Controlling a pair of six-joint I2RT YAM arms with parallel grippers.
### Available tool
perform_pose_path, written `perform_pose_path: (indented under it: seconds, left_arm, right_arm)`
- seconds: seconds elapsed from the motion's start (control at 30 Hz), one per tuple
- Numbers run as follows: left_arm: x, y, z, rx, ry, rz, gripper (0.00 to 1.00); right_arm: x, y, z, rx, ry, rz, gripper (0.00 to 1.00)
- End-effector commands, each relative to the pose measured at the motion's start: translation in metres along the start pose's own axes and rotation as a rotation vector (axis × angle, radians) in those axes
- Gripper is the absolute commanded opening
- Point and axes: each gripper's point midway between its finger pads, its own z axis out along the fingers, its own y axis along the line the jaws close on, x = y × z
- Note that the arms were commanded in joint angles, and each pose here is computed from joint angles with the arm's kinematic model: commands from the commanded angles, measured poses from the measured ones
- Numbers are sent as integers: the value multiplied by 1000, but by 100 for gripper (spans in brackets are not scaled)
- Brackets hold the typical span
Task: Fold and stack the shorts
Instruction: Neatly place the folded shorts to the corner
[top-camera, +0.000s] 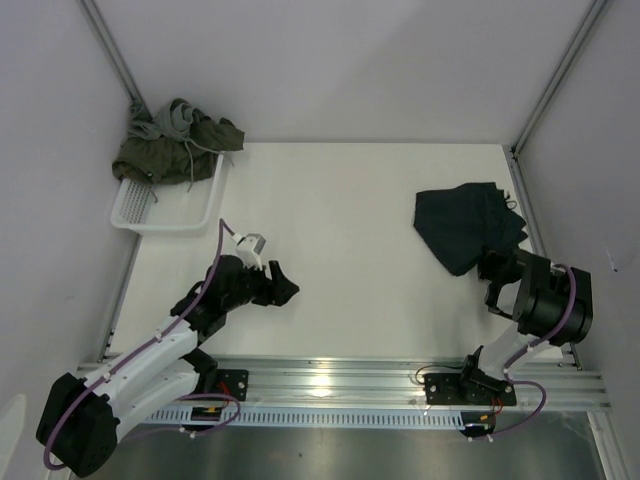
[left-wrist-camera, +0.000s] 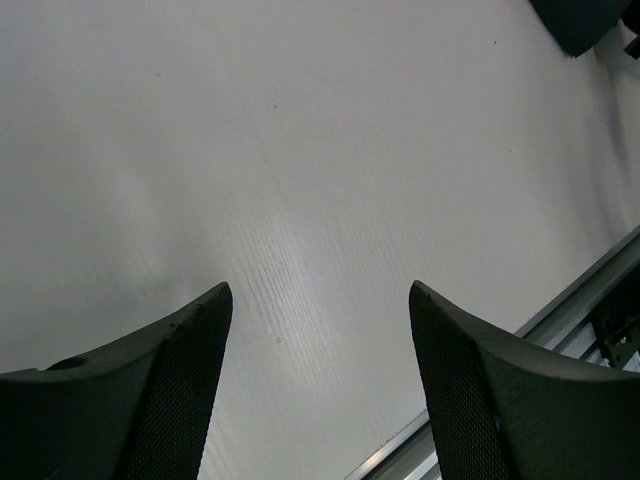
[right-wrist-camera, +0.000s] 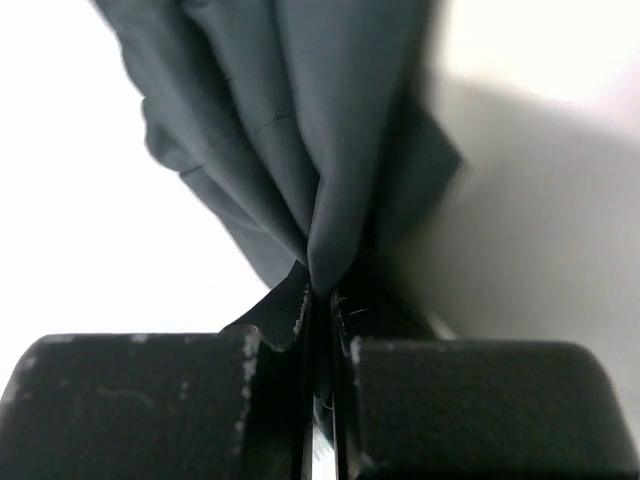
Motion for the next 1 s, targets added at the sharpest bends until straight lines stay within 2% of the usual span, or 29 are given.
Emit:
perform_pose_path:
  seconds: [0.0, 0.07, 0.13, 0.3, 0.33, 0.37, 0.43, 0.57, 0.73, 0.77, 0.83, 0.9, 0.93, 0.97]
  left_arm:
    - [-1, -3, -2, 18, -5, 7, 74]
    - [-3, -3, -1, 16, -6, 10, 74]
    - [-6, -4, 1, 16, -7, 15, 74]
    - [-11, -3, 9, 7, -6, 20, 73]
    - [-11, -2, 10, 3, -2, 19, 73]
    - [-10, -2, 12, 1, 5, 19, 73]
    - [-13, -3, 13, 4, 3, 21, 73]
    - [-19, -5, 16, 4, 3, 32, 73]
    - [-24, -8, 22, 14, 0, 41, 73]
    - [-23, -8, 23, 21, 0, 40, 73]
    - [-23, -9, 24, 24, 0, 39, 73]
    - [-22, -9, 23, 28, 4, 37, 73]
    - [-22, -10, 21, 30, -4, 39, 73]
    - [-21, -9, 20, 27, -4, 37, 73]
  right_arm:
    - [-52, 71, 21, -213, -199, 155, 0]
    - [-60, 77, 32, -234, -188, 214, 0]
    - [-58, 93, 54, -280, -145, 197, 0]
    - [-18, 98, 110, -258, -58, 165, 0]
    - [-12, 112, 112, -288, -44, 159, 0]
    - [-6, 99, 126, -249, -36, 154, 0]
    - [3, 120, 144, -285, -40, 131, 0]
    - [16, 115, 180, -217, -24, 97, 0]
    - [19, 123, 193, -225, -25, 92, 1]
    - [19, 131, 194, -250, -19, 86, 7]
    - [20, 128, 197, -248, -5, 96, 13]
    - [17, 131, 197, -262, -7, 110, 6]
    - [15, 130, 197, -259, -10, 120, 6]
    - [14, 131, 196, -263, -13, 142, 11]
